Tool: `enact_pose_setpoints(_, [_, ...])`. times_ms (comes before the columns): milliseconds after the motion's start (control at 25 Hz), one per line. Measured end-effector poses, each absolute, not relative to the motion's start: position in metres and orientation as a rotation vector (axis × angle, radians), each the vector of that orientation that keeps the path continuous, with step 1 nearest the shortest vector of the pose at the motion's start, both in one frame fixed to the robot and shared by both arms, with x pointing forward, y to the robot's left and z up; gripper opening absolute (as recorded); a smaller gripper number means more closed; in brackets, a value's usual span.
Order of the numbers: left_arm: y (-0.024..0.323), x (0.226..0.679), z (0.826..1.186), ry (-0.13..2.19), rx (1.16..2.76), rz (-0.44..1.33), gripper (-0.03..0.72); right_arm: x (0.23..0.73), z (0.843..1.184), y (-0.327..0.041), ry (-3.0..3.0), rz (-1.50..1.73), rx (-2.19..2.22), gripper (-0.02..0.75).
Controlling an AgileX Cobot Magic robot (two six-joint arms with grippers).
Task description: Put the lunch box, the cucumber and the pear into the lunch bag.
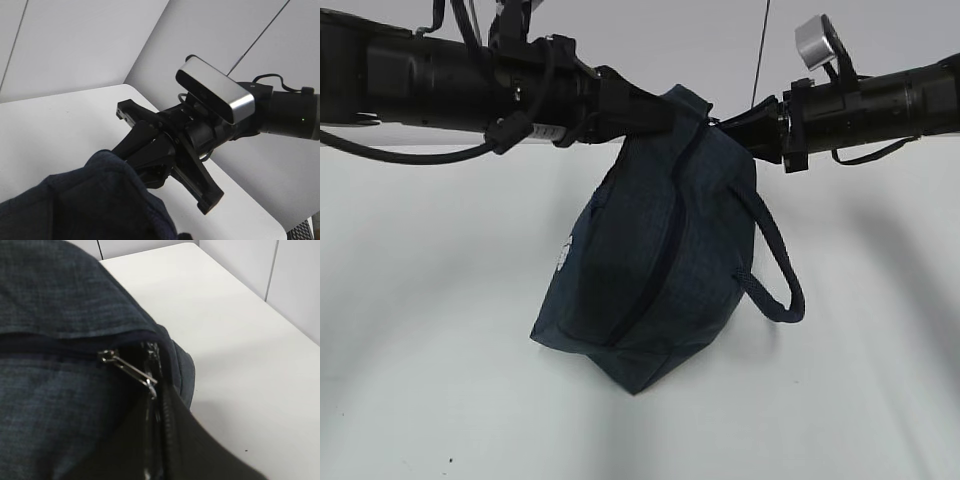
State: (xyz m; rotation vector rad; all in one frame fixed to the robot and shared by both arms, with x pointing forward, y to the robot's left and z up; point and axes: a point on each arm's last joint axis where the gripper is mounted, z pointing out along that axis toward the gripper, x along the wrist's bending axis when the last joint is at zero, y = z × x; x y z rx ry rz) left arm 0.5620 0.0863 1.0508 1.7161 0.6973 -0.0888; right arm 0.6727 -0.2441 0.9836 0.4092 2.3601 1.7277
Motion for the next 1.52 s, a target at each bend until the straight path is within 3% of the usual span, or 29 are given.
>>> enact_pose_setpoints(280, [0.086, 0.561, 1.053, 0.683, 1.707, -0.105, 0.020, 0.674, 0.991, -0.253, 2.323, 1.798, 0.431, 0.006])
enact_pose_setpoints(560, [0.085, 0.552, 1.065, 0.603, 1.685, -0.167, 0.019, 0.683, 0.987, -0.290, 2.239, 1.772, 0.607, 0.006])
enact_pose_setpoints(1240, [0.088, 0.567, 1.059, 0.745, 1.655, -0.061, 0.018, 0.692, 0.984, -0.288, 2.261, 1.690, 0.651, 0.010])
enact_pose_setpoints(1360, [0.086, 0.574, 1.048, 0.799, 1.627, -0.088, 0.018, 0.697, 0.983, -0.281, 2.287, 1.600, 0.654, 0.073])
enact_pose_setpoints(1520, [0.084, 0.583, 1.033, 0.851, 1.628, -0.098, 0.029, 0.700, 0.978, -0.277, 2.296, 1.541, 0.713, 0.298])
